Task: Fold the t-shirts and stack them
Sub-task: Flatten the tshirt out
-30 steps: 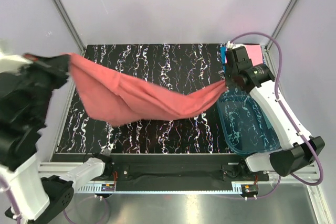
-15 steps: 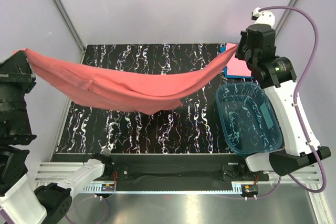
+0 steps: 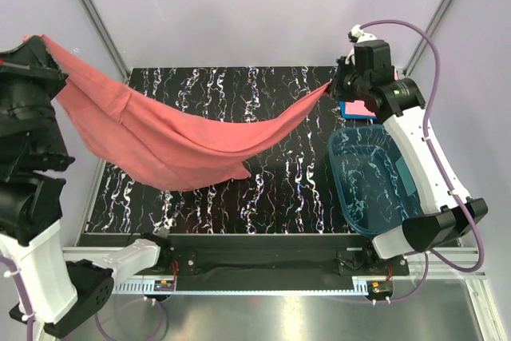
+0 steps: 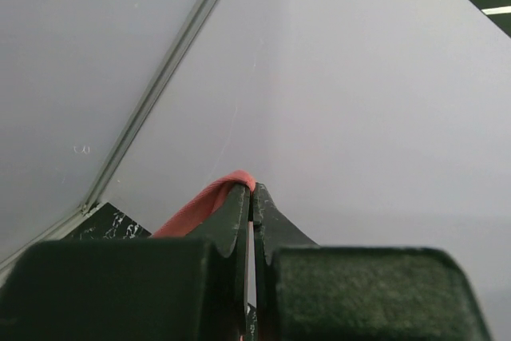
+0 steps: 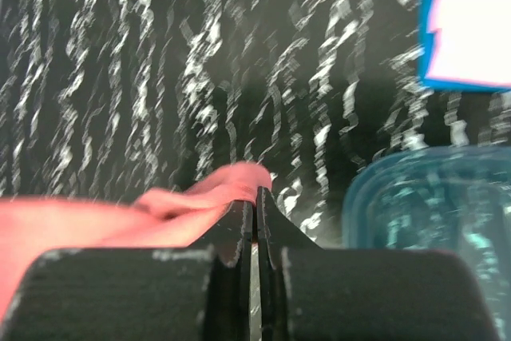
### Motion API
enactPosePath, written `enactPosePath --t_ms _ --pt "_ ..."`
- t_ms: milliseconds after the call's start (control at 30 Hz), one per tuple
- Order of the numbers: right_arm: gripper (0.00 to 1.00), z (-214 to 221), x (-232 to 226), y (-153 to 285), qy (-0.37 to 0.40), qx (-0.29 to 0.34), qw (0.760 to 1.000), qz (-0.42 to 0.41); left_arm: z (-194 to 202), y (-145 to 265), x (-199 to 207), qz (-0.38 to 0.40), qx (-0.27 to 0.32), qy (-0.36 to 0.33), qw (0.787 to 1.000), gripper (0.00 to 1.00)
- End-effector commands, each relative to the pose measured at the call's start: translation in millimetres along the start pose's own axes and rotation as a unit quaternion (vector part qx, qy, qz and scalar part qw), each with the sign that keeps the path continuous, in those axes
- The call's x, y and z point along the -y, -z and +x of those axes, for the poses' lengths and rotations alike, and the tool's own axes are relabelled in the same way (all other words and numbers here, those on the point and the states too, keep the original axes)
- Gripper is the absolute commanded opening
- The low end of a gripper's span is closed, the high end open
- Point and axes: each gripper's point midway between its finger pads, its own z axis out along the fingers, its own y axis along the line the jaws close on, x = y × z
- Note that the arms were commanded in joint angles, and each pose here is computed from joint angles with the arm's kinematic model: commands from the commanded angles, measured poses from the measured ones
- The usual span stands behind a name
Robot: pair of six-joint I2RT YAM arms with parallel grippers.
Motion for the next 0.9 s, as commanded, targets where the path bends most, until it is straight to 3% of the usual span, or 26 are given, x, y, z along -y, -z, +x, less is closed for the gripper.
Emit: enactPosePath --t_ms 0,167,267,300,400,500,733,867 --pt "0.0 17.9 -20.0 10.1 -0.021 -0.035 0.997 -0.063 -34.9 -3.7 18.1 0.027 0.055 0.024 0.998 0.0" --pt "0.0 61.0 -13.7 28.1 -0.032 -0.102 0.992 -0.066 -39.3 8.1 12.6 0.03 0.043 0.027 0.998 0.0" --pt "0.0 92.8 1.7 45.7 -0.032 -0.134 0.989 -0.046 -5.5 20.1 -0.8 0.028 -0.013 0.029 0.999 0.0" --pt "0.0 108.0 7.3 53.8 -0.032 -0.144 0.988 -0.042 28.0 19.8 -9.3 0.018 -0.055 0.011 0.998 0.0" --pt "0.0 142.8 16.5 67.0 -0.038 -0.183 0.982 -0.039 73.7 35.8 -27.4 0.005 -0.124 0.023 0.992 0.0" --pt "0.0 171.6 22.4 74.6 -0.051 -0.211 0.975 -0.038 98.9 50.1 -37.0 0.003 -0.167 0.035 0.985 0.0" --pt "0.0 179.0 26.5 76.3 -0.056 -0.21 0.976 -0.031 133.2 51.0 -38.5 -0.002 -0.223 0.011 0.975 0.0" --pt "0.0 161.3 21.8 64.1 -0.052 -0.199 0.978 -0.03 132.2 38.9 -23.9 0.015 -0.213 0.018 0.977 0.0"
